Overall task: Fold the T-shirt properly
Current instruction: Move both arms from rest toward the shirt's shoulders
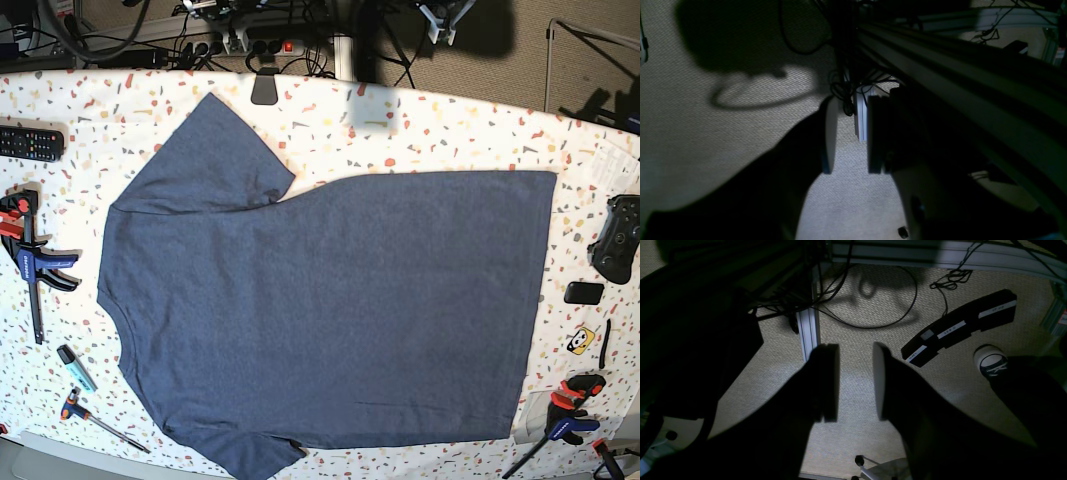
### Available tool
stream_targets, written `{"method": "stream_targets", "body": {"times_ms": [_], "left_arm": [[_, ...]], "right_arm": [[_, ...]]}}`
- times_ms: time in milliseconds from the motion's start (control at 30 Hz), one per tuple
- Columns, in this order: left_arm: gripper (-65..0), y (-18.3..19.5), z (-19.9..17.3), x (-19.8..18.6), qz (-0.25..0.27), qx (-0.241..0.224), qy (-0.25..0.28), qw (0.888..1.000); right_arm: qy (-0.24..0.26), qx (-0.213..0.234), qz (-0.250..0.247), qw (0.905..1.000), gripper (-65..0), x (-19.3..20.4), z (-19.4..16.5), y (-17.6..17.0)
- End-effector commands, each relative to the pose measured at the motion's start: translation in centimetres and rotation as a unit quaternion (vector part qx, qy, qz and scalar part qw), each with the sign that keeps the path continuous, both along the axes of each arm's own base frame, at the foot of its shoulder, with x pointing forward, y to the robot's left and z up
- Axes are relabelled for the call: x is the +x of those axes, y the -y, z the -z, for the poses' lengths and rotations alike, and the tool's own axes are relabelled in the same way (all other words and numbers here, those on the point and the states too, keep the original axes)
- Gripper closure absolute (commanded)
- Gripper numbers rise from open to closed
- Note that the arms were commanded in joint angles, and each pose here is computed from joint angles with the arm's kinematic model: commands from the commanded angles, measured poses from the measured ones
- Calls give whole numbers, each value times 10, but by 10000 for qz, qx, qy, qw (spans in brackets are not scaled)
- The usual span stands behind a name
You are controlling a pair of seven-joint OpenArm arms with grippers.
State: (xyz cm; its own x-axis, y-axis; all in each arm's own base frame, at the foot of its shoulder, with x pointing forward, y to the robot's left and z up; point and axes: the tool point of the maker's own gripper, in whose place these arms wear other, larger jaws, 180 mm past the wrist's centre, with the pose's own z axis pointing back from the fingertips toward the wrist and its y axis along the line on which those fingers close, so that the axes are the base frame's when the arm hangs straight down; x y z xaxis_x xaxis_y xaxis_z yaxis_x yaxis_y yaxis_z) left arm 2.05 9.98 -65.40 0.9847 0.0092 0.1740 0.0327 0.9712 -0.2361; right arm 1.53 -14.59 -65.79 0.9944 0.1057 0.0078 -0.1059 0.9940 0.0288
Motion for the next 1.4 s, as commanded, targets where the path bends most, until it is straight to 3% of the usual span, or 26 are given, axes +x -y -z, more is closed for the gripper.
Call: {"method": "stream_targets", "body": {"times_ms": [0,667,867,1033,1233,1367], "left_arm": [[-157,-1,-1,2,-10,-29,45,10000],[-157,-3,-2,7,2,3,136,9999],[-157,-9,-7,1,37,63,298,9995],[-157,-11,-26,-7,237,-100,574,9980],[-157,-30,-62,-7,506,252,1037,9930],[-157,-42,-98,-3,765,476,1428,9856]], "right_arm": [[72,-39,-21,10000,-180,4,0,4],[-28,-70,-38,10000,-180,1,-2,5],[194,-39,-102,9998,-179,-8,-10,5],[512,229,-319,9979,-179,-13,-27,11],[807,3,-663,9945,-179,-22,-59,38],[1030,90,-1132,9882,-179,-28,-92,46]]}}
